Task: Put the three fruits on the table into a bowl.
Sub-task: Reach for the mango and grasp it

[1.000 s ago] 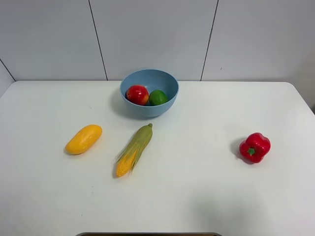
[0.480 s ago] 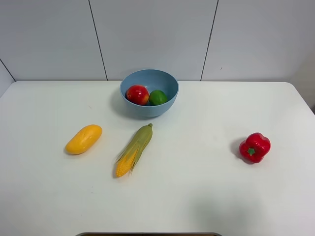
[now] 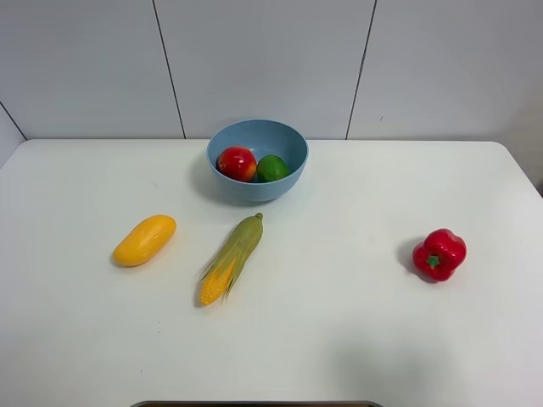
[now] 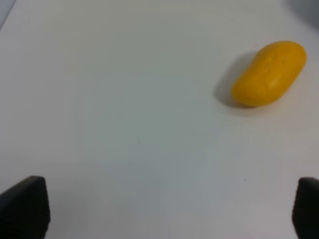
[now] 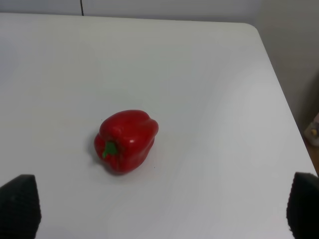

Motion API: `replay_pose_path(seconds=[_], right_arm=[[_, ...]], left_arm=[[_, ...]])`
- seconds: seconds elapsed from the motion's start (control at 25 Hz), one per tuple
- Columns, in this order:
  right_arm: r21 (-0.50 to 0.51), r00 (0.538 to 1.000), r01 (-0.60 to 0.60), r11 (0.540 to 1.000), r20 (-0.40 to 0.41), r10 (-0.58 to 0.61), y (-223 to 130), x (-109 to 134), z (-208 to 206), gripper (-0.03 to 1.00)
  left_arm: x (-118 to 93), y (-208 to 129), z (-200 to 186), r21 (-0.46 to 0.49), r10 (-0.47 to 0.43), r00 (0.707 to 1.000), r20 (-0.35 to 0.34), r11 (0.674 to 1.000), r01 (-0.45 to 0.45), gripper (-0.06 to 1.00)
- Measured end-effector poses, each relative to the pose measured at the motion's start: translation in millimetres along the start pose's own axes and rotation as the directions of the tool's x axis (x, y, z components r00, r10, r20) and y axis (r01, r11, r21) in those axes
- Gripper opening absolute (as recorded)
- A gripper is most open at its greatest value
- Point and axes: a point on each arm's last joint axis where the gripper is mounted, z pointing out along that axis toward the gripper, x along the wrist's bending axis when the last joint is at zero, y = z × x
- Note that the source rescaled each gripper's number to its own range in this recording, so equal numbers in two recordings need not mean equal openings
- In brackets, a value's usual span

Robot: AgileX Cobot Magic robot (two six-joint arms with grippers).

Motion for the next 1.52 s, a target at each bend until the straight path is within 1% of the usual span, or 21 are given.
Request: replay_pose_path(seconds=[0.44, 0.56, 0.64, 0.72, 0.96, 1.16, 1.24, 1.32, 1.4, 1.52], right_arm=[[0.000, 1.000, 0.000, 1.000, 0.000, 0.000, 0, 0, 0, 1.00], [0.000, 1.000, 0.000, 1.000, 0.000, 0.000, 0, 0, 0, 1.00], [0.000, 1.000, 0.000, 1.000, 0.000, 0.000, 0, 0, 0, 1.00], [0.000, 1.000, 0.000, 1.000, 0.000, 0.000, 0, 0, 0, 1.00], [0.000, 1.000, 0.000, 1.000, 0.000, 0.000, 0, 0, 0, 1.00], [0.000, 1.000, 0.000, 1.000, 0.000, 0.000, 0, 0, 0, 1.00], [0.000, 1.000, 0.000, 1.000, 0.000, 0.000, 0, 0, 0, 1.00], [0.000, 1.000, 0.000, 1.000, 0.000, 0.000, 0, 0, 0, 1.00], [0.000, 1.000, 0.000, 1.000, 0.000, 0.000, 0, 0, 0, 1.00], [0.000, 1.000, 0.000, 1.000, 0.000, 0.000, 0, 0, 0, 1.00]], left_arm=[[0, 0, 0, 0.000, 0.002, 1.000, 0.000, 1.000, -0.002, 1.00], [0, 5, 0, 0.016, 0.003, 1.000, -0.001, 1.000, -0.003, 1.00], [-1, 15, -2, 0.029, 0.006, 1.000, -0.002, 1.000, -0.006, 1.00], [-2, 29, -3, 0.046, 0.031, 1.000, -0.002, 0.998, -0.031, 1.00], [-5, 75, -4, 0.078, 0.169, 0.986, 0.007, 0.983, -0.169, 1.00], [-8, 115, 7, 0.126, 0.211, 0.977, 0.010, 0.969, -0.211, 1.00], [-10, 128, 17, 0.165, 0.236, 0.972, 0.020, 0.958, -0.236, 1.00], [-12, 140, 28, 0.196, 0.281, 0.959, 0.034, 0.939, -0.282, 1.00], [-13, 149, 40, 0.232, 0.343, 0.938, 0.058, 0.909, -0.346, 1.00], [-18, 160, 58, 0.268, 0.396, 0.912, 0.106, 0.872, -0.410, 1.00]])
